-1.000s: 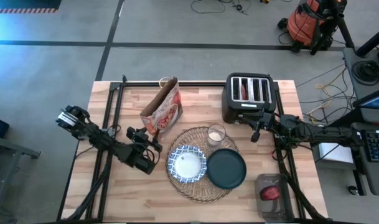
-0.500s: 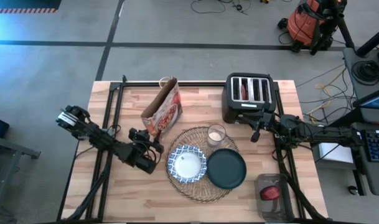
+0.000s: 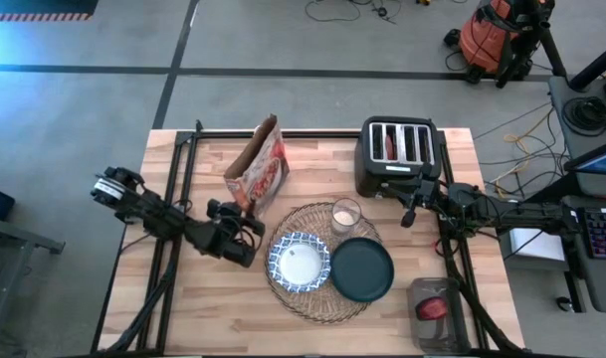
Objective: Arrange a breakfast setting
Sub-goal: Pour the brown cereal from the orange cereal box into the white patterned bowl
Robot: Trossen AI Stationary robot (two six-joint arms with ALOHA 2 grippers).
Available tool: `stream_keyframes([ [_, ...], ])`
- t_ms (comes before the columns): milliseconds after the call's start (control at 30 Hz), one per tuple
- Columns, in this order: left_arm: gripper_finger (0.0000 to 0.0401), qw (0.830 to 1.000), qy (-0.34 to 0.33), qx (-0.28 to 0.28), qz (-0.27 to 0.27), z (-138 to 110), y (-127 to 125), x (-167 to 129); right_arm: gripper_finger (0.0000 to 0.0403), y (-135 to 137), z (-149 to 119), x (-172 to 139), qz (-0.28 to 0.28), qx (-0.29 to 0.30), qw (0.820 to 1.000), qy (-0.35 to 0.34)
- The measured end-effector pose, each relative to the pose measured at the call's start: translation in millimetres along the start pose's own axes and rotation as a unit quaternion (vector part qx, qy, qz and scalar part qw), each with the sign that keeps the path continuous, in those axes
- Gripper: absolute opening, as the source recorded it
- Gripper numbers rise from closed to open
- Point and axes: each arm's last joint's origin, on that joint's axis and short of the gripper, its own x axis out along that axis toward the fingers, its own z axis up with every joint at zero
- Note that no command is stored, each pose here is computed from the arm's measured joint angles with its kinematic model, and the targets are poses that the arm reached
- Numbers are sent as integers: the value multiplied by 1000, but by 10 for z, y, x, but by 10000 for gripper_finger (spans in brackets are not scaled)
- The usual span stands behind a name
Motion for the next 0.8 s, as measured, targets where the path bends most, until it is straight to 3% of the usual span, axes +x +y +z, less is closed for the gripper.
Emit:
stream_keyframes([
  [233, 11, 1000, 5, 14, 3, 26, -26, 23, 73, 0, 0, 0, 0, 0, 1000, 0],
  [500, 2, 998, 57, 34, -23, 103, -93, -6, 73, 0, 0, 0, 0, 0, 1000, 0],
  [800, 0, 985, 140, 74, -75, 577, -140, -156, 73, 0, 0, 0, 0, 0, 1000, 0],
])
